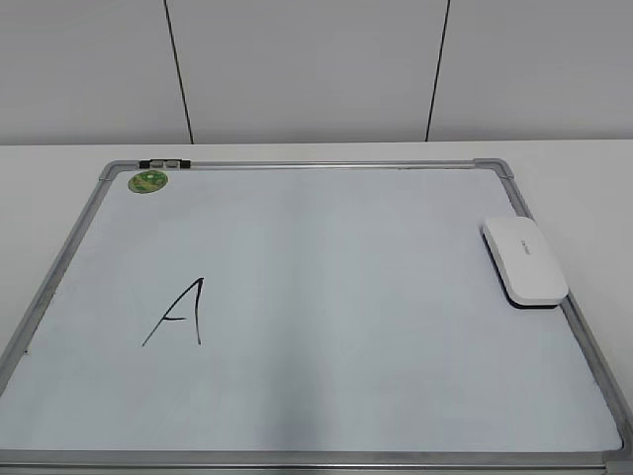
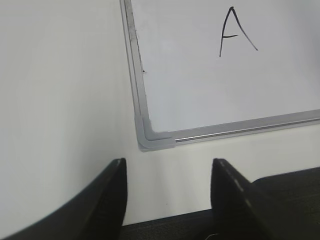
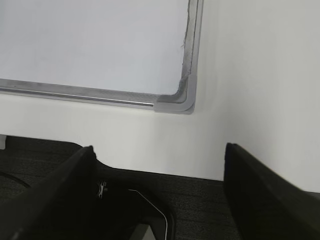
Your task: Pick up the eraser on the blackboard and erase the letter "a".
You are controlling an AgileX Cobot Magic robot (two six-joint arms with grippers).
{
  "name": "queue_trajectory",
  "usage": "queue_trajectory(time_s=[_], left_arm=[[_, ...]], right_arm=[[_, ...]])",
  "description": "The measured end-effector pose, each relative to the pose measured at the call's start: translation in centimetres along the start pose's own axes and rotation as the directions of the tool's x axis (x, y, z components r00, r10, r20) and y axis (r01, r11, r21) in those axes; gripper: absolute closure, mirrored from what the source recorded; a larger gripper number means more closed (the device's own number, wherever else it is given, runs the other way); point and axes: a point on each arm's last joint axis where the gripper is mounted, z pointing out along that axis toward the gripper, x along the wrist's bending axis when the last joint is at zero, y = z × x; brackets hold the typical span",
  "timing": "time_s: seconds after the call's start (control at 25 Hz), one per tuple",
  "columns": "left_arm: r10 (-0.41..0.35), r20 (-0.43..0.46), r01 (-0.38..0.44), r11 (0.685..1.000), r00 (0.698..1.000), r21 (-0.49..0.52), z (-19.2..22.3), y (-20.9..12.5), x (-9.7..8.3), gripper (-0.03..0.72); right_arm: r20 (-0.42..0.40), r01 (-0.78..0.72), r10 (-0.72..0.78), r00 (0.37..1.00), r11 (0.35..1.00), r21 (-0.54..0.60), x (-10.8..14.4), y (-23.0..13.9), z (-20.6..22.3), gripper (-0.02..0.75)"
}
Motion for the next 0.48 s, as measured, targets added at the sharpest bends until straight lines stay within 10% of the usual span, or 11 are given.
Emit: queue_trajectory(time_s=[0.48], left_arm=[[0.025, -0.020, -0.029, 0.982, 0.999, -0.188, -2.3, -1.7, -0.5, 0.299]], right_arm=[[0.020, 0.015, -0.011, 1.000, 0.975, -0.223, 0.3, -2.1, -2.4, 0.150]])
